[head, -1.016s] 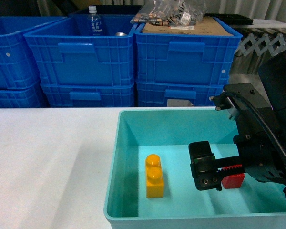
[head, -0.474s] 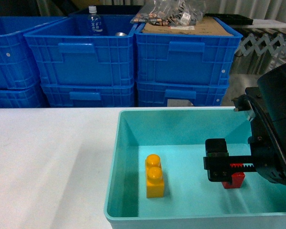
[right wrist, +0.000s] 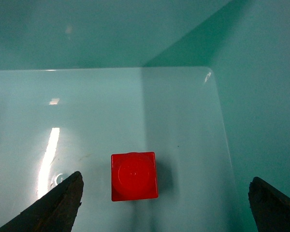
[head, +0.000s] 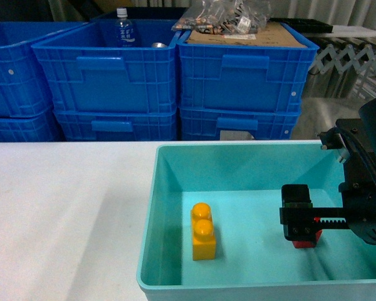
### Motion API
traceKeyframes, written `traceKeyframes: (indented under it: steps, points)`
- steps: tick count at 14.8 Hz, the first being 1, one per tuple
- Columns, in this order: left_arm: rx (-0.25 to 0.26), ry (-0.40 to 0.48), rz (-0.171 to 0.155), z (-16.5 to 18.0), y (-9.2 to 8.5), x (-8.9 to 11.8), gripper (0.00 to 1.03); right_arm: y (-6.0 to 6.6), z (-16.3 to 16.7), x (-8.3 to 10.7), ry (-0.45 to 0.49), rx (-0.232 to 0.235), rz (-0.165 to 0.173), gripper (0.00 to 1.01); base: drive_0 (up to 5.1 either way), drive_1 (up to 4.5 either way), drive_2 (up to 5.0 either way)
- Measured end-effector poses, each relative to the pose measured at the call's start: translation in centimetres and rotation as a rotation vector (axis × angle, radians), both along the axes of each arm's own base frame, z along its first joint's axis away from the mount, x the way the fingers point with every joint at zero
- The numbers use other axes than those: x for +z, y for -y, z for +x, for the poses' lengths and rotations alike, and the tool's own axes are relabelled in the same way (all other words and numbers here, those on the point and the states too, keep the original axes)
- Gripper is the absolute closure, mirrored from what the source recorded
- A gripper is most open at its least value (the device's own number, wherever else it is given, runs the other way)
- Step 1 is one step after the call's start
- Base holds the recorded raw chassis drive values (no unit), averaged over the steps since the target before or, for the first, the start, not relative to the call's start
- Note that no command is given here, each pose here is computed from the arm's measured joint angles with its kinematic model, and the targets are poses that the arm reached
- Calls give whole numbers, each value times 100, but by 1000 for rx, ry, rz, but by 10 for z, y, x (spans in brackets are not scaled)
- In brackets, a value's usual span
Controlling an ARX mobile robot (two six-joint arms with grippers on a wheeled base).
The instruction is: Pick red block from blue box to shelf
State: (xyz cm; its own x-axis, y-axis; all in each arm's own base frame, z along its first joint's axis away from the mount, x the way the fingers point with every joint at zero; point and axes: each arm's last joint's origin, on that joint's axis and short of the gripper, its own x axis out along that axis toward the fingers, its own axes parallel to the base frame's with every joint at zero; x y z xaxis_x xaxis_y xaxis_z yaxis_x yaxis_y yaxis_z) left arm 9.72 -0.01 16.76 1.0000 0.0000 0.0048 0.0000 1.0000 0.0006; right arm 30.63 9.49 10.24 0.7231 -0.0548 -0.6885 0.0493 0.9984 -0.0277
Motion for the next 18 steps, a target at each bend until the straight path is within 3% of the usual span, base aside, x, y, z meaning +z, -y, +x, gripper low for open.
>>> traceKeyframes:
  steps: [3,4,5,6,8,9,11,13,15,16,18]
  points:
    - [0,0,0,0,0,0,5,0,0,1,6,3,3,3,0,0,0]
    - [0,0,0,0,0,0,5,2,-1,0,120,86,88,3,0,0,0]
    - [-1,-1,0,0,0,0,5,0,-2,0,178,146,119,3,0,0,0]
    - [0,0,0,0,0,0,5,2,3,1,198,160,134,3,0,0,0]
    - [0,0,0,0,0,0,5,3,8,-3,145,184,138,3,0,0,0]
    - [0,0,0,0,0,0,5,4,14,-11,62,200,157,3,0,0,0]
    - [0,0,0,0,0,0,5,10,24,-23,-28,186,170,3,0,0,0]
    - [0,0,0,0,0,0,5,9,42,-26,-19,194,163,3,0,0,0]
    - [0,0,0,0,0,0,5,7,56,-40,-59,203,154,3,0,0,0]
    - [0,0,0,0,0,0,5,6,58,-49,-86,215,135,3,0,0,0]
    - [0,0,0,0,0,0,5,3,64,-55,-56,227,69,3,0,0,0]
